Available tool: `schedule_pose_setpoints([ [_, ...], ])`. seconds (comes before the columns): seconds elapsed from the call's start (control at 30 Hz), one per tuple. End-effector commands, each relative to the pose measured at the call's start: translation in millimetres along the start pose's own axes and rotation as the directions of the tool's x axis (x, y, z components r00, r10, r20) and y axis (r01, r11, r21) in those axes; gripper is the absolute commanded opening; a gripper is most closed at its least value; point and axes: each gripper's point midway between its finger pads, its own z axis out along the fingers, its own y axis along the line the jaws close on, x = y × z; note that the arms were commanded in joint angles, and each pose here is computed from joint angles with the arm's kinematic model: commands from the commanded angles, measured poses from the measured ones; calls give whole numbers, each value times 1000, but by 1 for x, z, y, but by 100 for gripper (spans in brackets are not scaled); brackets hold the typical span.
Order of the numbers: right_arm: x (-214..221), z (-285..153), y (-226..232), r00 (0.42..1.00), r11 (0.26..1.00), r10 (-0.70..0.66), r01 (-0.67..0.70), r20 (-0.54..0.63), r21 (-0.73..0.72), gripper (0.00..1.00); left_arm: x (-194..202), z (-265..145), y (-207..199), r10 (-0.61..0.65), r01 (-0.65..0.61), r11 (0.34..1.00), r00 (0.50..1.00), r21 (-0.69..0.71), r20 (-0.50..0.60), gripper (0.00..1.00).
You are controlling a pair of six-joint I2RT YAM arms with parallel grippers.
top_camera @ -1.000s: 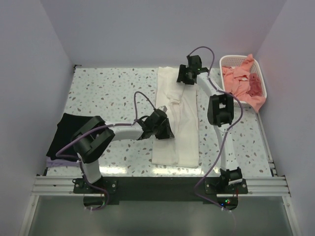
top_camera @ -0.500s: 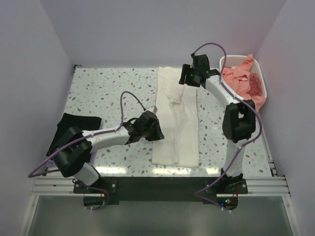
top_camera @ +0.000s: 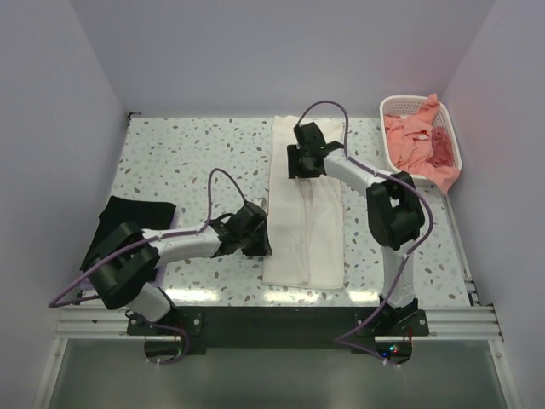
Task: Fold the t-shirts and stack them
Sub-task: Fold the tshirt
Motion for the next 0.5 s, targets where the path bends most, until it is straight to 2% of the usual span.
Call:
schedule_pose_setpoints([
  [0.0, -11, 3, -9, 999, 998, -8, 6, 32, 64, 51, 1, -6, -2, 29, -29, 999, 1000, 23, 3, 18],
  [0.17, -3, 20, -9, 1000, 997, -10, 10, -1, 81, 50, 2, -5, 1, 29, -29, 999, 1000, 15, -2, 17],
  [0.37, -8, 22, -8, 999, 996, 27, -29, 30, 89, 49, 6, -2, 5, 32, -32, 999, 999, 2, -15, 16],
  [0.47, -10, 23, -12, 998, 993, 41, -45, 40, 112, 44, 6, -2, 5, 32, -32, 999, 999, 3, -20, 15],
])
